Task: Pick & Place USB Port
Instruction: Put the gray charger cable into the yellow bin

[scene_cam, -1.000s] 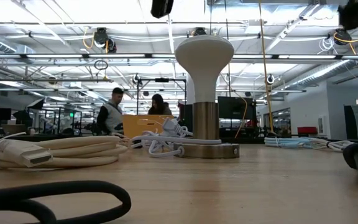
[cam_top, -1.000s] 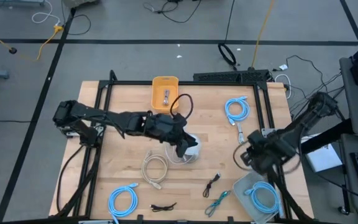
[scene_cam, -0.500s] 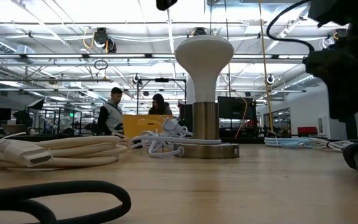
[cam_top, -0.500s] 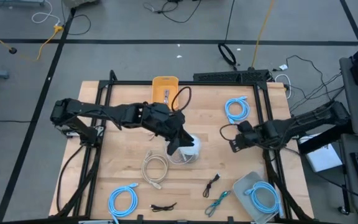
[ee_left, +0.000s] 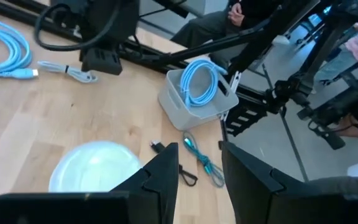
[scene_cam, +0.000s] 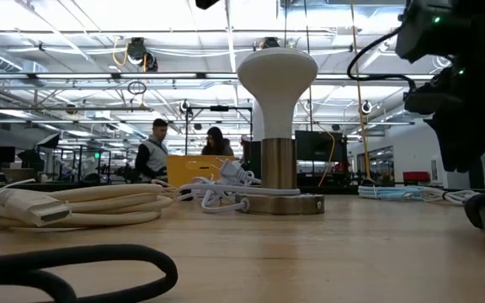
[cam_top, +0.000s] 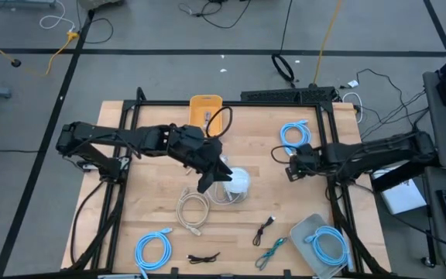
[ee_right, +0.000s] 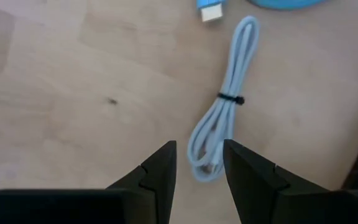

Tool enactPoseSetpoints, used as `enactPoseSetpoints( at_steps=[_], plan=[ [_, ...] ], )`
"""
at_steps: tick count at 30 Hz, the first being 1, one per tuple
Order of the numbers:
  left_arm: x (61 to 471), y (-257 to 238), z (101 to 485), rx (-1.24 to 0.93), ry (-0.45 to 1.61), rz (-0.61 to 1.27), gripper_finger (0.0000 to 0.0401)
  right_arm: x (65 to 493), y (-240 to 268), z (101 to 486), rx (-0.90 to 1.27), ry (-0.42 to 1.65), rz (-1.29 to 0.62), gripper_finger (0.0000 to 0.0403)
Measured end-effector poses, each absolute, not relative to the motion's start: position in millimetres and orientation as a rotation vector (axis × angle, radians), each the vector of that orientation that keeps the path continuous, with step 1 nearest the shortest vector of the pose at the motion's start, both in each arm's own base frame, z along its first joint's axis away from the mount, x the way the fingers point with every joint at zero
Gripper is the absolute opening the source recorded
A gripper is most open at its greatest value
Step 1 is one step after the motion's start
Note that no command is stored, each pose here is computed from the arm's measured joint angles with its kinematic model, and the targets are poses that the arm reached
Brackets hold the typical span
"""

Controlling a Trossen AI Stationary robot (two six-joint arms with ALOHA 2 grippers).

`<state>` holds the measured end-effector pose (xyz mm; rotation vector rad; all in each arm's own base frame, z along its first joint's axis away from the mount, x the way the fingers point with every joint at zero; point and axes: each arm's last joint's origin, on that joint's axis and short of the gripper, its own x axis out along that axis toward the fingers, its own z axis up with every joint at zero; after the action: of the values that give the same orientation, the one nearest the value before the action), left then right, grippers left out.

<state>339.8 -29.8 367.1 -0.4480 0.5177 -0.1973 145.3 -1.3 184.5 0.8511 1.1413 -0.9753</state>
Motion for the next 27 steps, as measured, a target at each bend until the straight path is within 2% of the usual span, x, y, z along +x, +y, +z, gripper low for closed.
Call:
enactPoseSetpoints(
  at_steps=[7,14,20,23,27],
  plan=[
    [337.9,-29.7,369.1,-0.440,0.511,-0.200,0.0124,147.8,-12.5,174.2,0.806,1.169,-1.026,0.0125],
    [337.8,-29.5,367.3,-0.446,0.528,-0.195,0.0124,146.3,-16.6,144.7,0.906,1.097,-0.981,0.0125],
    [334.1,-29.0,369.6,-0.446,0.531,-0.193,0.0124,138.8,-16.0,134.5,0.926,1.120,-1.000,0.0121],
    [332.6,-28.8,369.7,-0.445,0.538,-0.187,0.0124,138.8,-15.9,134.4,0.928,1.120,-1.000,0.0094],
    [331.4,-28.3,372.8,-0.437,0.516,-0.176,0.0124,139.2,-16.0,134.2,0.924,1.118,-0.993,0.0028]
  ],
)
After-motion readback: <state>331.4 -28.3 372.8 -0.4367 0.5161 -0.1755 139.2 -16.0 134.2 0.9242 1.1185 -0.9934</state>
